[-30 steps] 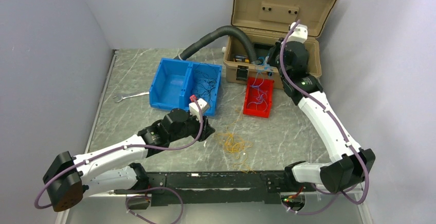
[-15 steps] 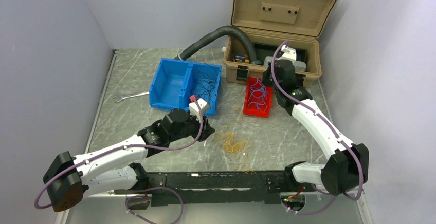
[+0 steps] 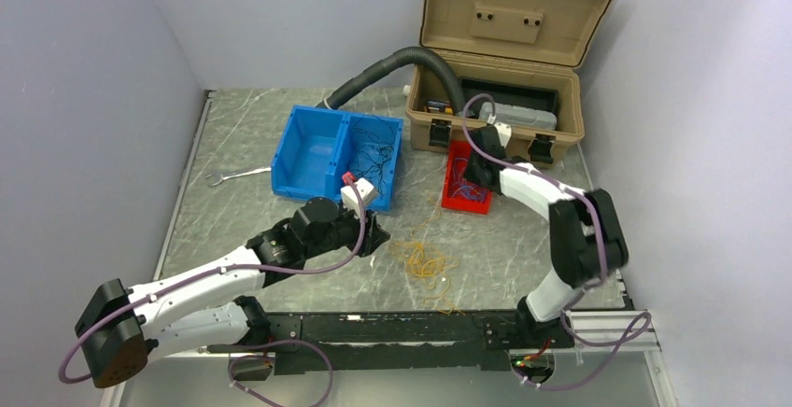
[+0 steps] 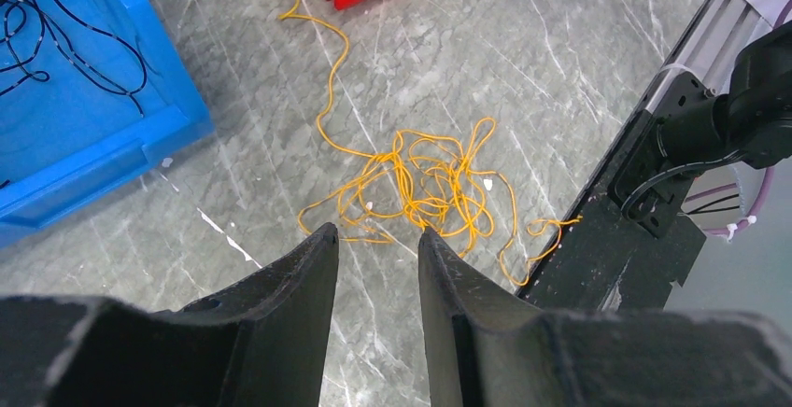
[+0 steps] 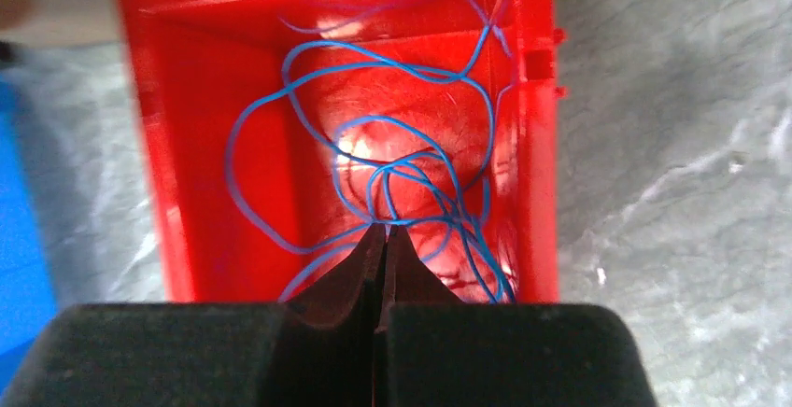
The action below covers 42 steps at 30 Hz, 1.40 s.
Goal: Untangle the cables
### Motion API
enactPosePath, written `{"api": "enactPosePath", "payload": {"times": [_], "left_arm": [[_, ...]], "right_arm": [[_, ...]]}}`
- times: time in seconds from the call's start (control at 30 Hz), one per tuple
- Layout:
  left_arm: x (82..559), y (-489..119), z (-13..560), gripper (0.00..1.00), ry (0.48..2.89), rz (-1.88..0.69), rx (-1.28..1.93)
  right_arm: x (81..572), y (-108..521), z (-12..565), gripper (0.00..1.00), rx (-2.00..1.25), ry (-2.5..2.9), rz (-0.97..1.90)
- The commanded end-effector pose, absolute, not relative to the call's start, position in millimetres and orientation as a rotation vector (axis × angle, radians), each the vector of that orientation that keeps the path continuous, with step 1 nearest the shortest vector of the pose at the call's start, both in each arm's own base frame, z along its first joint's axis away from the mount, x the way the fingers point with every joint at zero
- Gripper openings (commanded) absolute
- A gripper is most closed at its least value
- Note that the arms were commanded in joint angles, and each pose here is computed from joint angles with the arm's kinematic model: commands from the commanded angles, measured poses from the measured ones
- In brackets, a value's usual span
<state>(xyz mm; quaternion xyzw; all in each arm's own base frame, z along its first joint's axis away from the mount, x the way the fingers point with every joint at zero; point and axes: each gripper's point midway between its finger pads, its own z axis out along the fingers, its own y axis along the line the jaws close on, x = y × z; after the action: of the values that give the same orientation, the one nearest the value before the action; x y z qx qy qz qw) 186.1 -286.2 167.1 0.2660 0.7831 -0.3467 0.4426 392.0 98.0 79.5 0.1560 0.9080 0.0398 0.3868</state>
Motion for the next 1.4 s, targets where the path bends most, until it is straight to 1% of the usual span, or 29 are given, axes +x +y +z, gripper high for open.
{"api": "enactPosePath", "payload": {"times": [0.0, 0.07, 0.1, 0.13, 0.2, 0.27, 0.37, 0.4, 0.5, 0.67, 0.73, 0.83, 0.9, 0.97, 1.07, 1.13, 1.2, 1.37], "left_arm": [[185, -287, 182, 0.42, 1.909, -0.879, 0.655], [185, -288, 183, 0.47, 1.91, -0.884, 0.659], [181, -288, 177, 0.51, 1.941, -0.882, 0.678], [179, -290, 175, 0.57, 1.951, -0.891, 0.7], [173, -298, 170, 0.74, 1.977, -0.927, 0.76], [168, -305, 162, 0.8, 2.021, -0.948, 0.808], [164, -313, 150, 0.85, 2.064, -0.961, 0.861], [163, -316, 147, 0.86, 2.073, -0.964, 0.872], [165, -325, 146, 0.87, 2.082, -0.981, 0.895], [170, -338, 134, 0.86, 2.142, -0.967, 0.928], [172, -342, 128, 0.85, 2.17, -0.965, 0.935], [172, -346, 121, 0.8, 2.199, -0.969, 0.94], [170, -349, 120, 0.8, 2.208, -0.99, 0.948], [165, -353, 123, 0.83, 2.206, -1.034, 0.96], [157, -358, 129, 0.87, 2.19, -1.109, 0.982], [153, -362, 131, 0.88, 2.201, -1.147, 0.993], [154, -362, 124, 0.86, 2.244, -1.122, 0.977], [153, -362, 104, 0.78, 2.33, -1.095, 0.983]], "right_arm": [[407, 98, 63, 0.0, 0.427, 2.378, 0.044], [407, 101, 62, 0.0, 0.417, 2.404, 0.045], [408, 102, 67, 0.01, 0.413, 2.398, 0.06], [407, 103, 77, 0.07, 0.407, 2.38, 0.077], [404, 107, 103, 0.17, 0.379, 2.32, 0.137], [398, 108, 131, 0.33, 0.357, 2.263, 0.185], [384, 109, 158, 0.58, 0.3, 2.249, 0.224], [378, 110, 165, 0.63, 0.275, 2.257, 0.233], [351, 116, 171, 0.72, 0.179, 2.299, 0.293], [291, 137, 165, 0.9, 0.034, 2.376, 0.496], [266, 146, 153, 0.92, 0.012, 2.423, 0.557], [231, 165, 131, 0.93, -0.043, 2.485, 0.612], [210, 179, 117, 0.93, -0.078, 2.523, 0.639], [194, 187, 102, 0.93, -0.098, 2.564, 0.664], [183, 191, 86, 0.93, -0.094, 2.595, 0.693], [178, 191, 77, 0.91, -0.077, 2.607, 0.705], [174, 191, 70, 0.89, -0.059, 2.619, 0.718], [169, 195, 57, 0.83, -0.052, 2.625, 0.758]]}}
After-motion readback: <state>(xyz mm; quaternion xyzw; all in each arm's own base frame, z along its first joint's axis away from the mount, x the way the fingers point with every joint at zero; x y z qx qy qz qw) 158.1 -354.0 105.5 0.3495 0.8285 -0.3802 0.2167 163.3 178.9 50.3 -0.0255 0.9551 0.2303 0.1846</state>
